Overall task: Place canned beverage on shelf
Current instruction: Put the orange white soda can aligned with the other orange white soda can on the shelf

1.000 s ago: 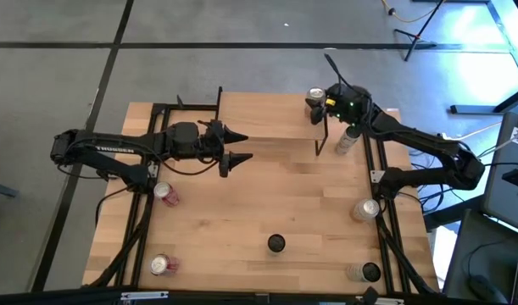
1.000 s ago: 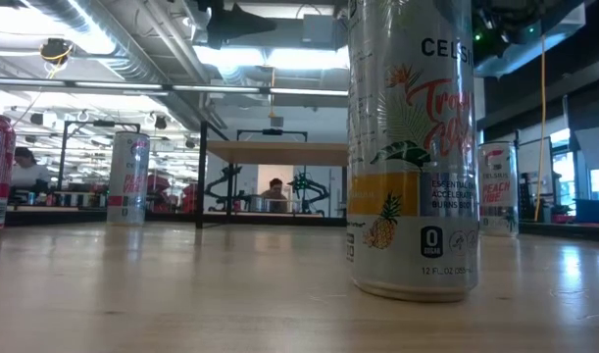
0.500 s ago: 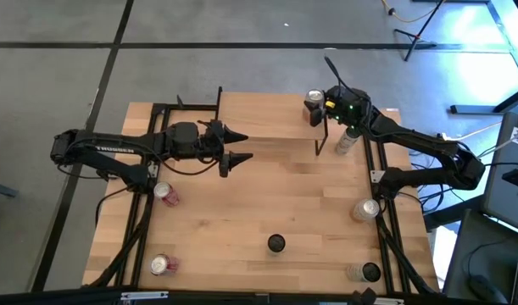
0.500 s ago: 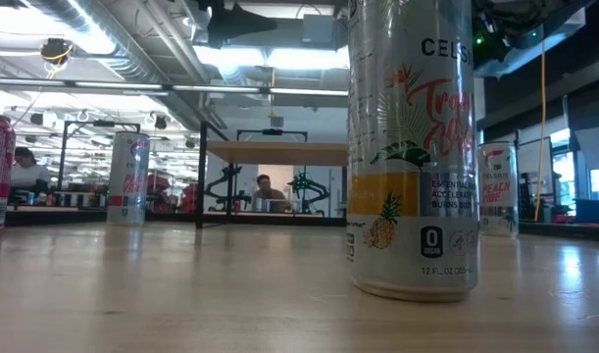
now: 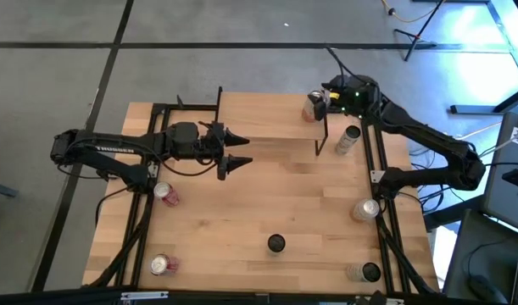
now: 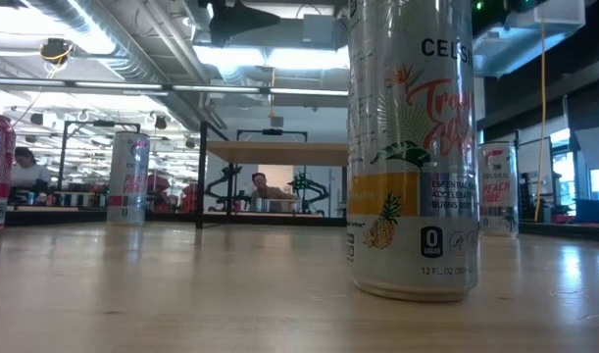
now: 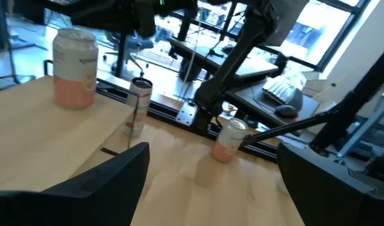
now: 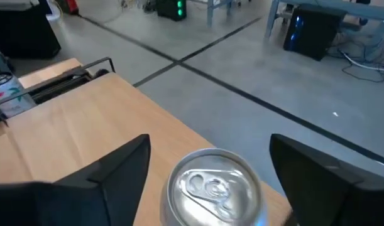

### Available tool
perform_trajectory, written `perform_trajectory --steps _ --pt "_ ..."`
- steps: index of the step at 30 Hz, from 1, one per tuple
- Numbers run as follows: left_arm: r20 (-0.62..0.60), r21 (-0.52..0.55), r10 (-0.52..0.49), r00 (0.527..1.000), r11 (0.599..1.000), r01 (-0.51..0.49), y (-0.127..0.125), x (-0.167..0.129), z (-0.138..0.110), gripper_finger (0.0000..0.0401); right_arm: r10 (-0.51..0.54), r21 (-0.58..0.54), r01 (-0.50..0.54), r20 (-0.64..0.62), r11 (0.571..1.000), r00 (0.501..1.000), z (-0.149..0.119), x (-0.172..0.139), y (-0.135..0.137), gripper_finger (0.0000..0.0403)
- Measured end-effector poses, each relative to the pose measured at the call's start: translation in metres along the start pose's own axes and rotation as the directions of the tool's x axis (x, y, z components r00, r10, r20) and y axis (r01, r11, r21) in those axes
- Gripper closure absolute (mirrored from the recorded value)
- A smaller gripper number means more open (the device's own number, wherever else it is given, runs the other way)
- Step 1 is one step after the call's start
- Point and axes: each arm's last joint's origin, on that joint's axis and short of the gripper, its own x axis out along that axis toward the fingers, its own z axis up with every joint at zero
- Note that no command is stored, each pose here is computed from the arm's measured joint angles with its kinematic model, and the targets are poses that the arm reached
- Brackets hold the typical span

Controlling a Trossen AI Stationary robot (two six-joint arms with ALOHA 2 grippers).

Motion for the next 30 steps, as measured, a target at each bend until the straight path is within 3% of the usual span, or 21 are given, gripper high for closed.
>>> perform_trajectory --steps 6,12,20,30 --pt "-0.016 -0.063 -0.046 0.999 0.997 0.044 -0.001 0.0 -0.001 0.0058 0.058 -0.112 -0.065 -0.07 0.992 0.996 0.021 -0.021 0.014 0.0094" --pt "-0.056 -0.062 -0.112 0.992 0.992 0.108 -0.011 -0.001 -0.006 0.0058 0.243 -0.143 -0.246 -0.043 0.959 0.969 0.039 -0.045 0.052 0.0095" --pt "-0.113 -0.006 -0.16 0.981 0.987 0.161 -0.026 -0.003 -0.015 0.0058 0.509 -0.035 -0.515 -0.104 0.857 0.854 0.023 -0.071 0.12 0.0095" --pt "-0.19 0.145 -0.204 0.96 0.961 0.233 -0.056 -0.01 -0.015 0.0058 0.645 0.135 -0.632 -0.219 0.763 0.732 -0.011 -0.093 0.194 0.0095"
